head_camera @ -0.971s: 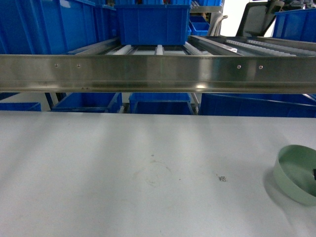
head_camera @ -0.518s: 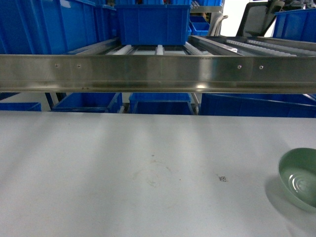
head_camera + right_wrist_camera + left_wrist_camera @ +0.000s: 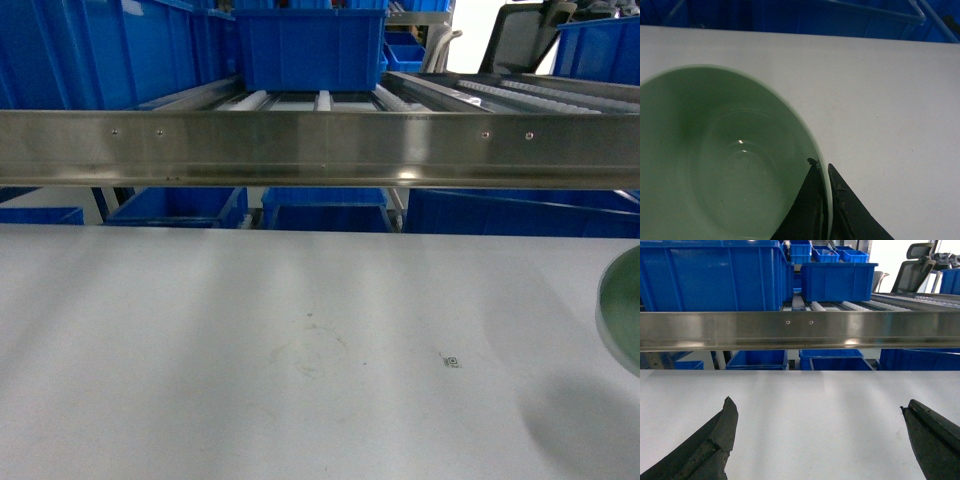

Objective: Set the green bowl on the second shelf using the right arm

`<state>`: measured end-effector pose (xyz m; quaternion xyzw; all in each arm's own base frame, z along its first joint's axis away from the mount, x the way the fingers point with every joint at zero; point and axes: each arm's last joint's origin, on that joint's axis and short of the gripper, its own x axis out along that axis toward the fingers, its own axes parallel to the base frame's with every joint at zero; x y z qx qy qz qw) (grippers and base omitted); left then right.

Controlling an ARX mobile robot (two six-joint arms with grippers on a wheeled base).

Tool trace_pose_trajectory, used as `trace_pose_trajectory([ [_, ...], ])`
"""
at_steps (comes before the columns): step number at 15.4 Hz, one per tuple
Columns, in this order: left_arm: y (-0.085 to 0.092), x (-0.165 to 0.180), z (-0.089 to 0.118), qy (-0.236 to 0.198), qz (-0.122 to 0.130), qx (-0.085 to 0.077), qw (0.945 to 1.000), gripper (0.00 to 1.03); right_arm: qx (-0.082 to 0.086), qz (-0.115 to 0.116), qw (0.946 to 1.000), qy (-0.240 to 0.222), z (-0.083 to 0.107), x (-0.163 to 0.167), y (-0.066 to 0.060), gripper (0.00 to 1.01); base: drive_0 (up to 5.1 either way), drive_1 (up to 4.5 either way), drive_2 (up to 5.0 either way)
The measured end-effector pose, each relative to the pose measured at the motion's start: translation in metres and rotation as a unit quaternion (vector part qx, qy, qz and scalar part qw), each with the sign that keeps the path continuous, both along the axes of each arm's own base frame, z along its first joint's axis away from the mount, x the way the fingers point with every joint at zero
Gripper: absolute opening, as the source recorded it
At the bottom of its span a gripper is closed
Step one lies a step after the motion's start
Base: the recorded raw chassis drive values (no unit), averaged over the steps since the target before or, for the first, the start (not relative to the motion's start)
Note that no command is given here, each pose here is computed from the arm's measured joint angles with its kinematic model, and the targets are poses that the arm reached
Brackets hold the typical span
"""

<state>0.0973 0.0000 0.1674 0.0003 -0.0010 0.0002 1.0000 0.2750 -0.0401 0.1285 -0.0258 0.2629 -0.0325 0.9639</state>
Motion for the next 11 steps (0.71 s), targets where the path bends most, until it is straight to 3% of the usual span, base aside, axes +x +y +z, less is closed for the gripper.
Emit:
trace_pose_trajectory([
  [2,0.000,0.000,0.000,0.000,0.000,0.000,1.0000,0.98,0.003,0.017,0.9976,-0.067,0.042,-0.044,0.011,0.02,0.0,0.00,0.0],
  [5,0.000,0.000,0.000,0.000,0.000,0.000,1.0000,0.98,0.015,0.022,0.9926,-0.118,0.074,-0.067,0.013,0.02,0.0,0.00,0.0],
  [9,0.000,0.000,0.000,0.000,0.000,0.000,1.0000,0.98,0.007,0.027,0.9844,-0.174,0.095,-0.096,0.018,0.02,0.0,0.00,0.0],
  [11,0.000,0.000,0.000,0.000,0.000,0.000,1.0000,0.98,0.004,0.028,0.9838,-0.177,0.096,-0.097,0.018,0.02,0.0,0.00,0.0],
])
